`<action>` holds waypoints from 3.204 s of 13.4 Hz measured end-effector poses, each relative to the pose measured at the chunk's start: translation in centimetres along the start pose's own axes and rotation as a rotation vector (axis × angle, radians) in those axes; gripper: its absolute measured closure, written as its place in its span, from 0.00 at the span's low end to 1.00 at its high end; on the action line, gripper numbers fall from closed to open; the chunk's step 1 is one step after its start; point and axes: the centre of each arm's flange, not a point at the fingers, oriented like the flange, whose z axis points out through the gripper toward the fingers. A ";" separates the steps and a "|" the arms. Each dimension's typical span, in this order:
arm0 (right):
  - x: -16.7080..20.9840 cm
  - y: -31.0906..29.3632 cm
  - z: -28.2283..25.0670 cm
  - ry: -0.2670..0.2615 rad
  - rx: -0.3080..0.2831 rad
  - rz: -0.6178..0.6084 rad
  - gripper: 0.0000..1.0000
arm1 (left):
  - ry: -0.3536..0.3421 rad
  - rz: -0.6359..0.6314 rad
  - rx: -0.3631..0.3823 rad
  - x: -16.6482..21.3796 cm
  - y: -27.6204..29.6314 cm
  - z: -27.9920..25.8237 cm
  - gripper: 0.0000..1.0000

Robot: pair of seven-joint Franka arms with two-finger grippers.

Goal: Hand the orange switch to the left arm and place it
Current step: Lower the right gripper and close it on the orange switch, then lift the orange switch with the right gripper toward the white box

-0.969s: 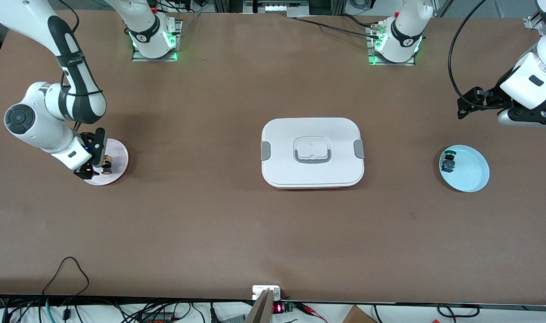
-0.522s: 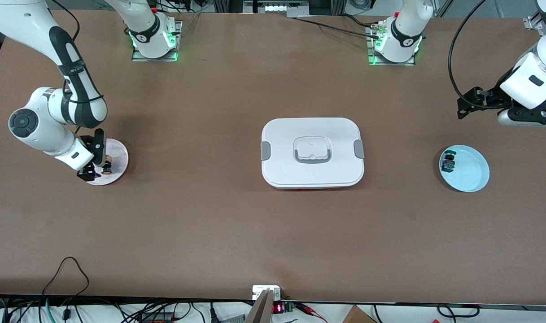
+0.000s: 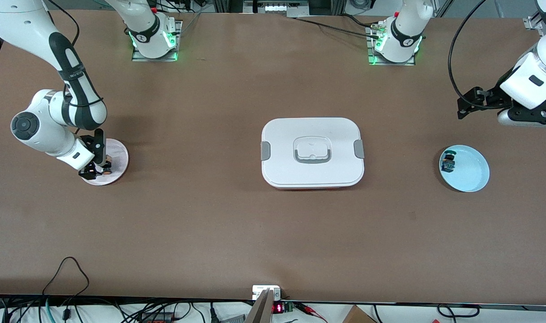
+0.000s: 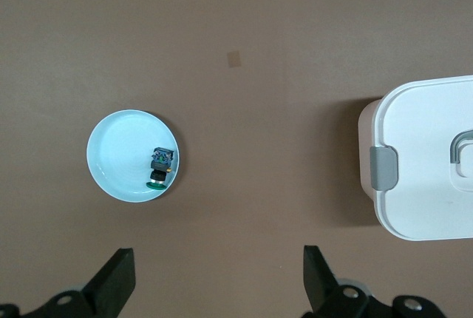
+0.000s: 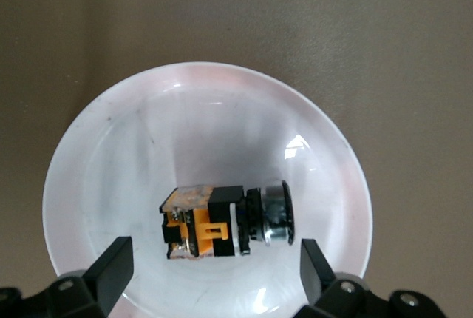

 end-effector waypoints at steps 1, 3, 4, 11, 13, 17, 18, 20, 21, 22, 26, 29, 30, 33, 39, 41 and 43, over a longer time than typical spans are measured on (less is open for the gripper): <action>0.0 0.0 0.1 0.002 0.000 0.003 0.00 | 0.000 0.000 0.000 0.0 0.0 0.0 0.00; 0.4 0.1 0.1 0.009 -0.002 0.001 0.00 | -0.001 0.000 0.000 0.0 0.0 0.0 0.00; 0.7 0.1 0.2 0.016 -0.003 0.003 0.00 | -0.001 0.000 0.000 0.0 0.0 0.0 0.00; 1.3 0.1 1.3 0.028 -0.005 0.009 0.00 | -0.018 0.000 0.000 -0.2 0.0 0.1 0.00; 1.3 0.1 1.3 0.028 -0.007 -0.002 0.05 | -0.019 0.000 0.000 -0.2 0.0 0.2 0.00; 1.2 0.2 1.2 0.025 -0.017 -0.024 0.28 | -0.019 0.000 0.000 -0.2 0.0 0.2 0.00; 1.2 0.2 1.1 0.025 -0.019 -0.024 0.28 | -0.019 0.000 0.000 -0.2 0.0 0.1 0.00; 1.4 0.5 0.6 0.024 -0.031 -0.029 0.28 | -0.019 0.000 0.000 -0.2 0.0 0.1 0.00; 1.8 0.8 -0.1 0.030 -0.037 -0.030 0.28 | -0.020 0.000 0.000 -0.2 0.0 0.2 0.00; 2.5 1.3 -1.1 0.049 -0.029 -0.028 0.28 | -0.020 0.000 0.000 -0.2 0.0 0.2 0.00; 4.9 2.9 -6.2 0.117 0.065 0.001 0.28 | -0.021 -0.001 0.000 -0.2 -0.1 0.2 0.00; 7.7 3.0 -9.0 0.304 0.190 0.060 0.28 | -0.021 -0.006 0.000 -0.2 -0.4 0.2 0.00; 9.1 2.9 -10.0 0.393 0.216 0.083 0.28 | -0.021 -0.009 0.000 -0.2 -0.5 0.2 0.00; 14.5 2.4 -13.4 0.683 0.291 0.117 0.28 | -0.021 -0.012 0.000 -0.2 -0.7 0.2 0.00; 26.0 3.2 -21.5 1.184 0.301 0.129 0.28 | -0.102 -0.044 -0.176 -0.7 0.1 1.1 0.00; 29.3 3.5 -23.9 1.329 0.314 0.166 0.28 | -0.189 -0.064 -0.276 -1.0 0.0 2.5 0.00; 32.4 3.9 -25.5 1.451 0.297 0.206 0.28 | -0.293 -0.063 -0.367 -1.0 0.9 4.5 0.00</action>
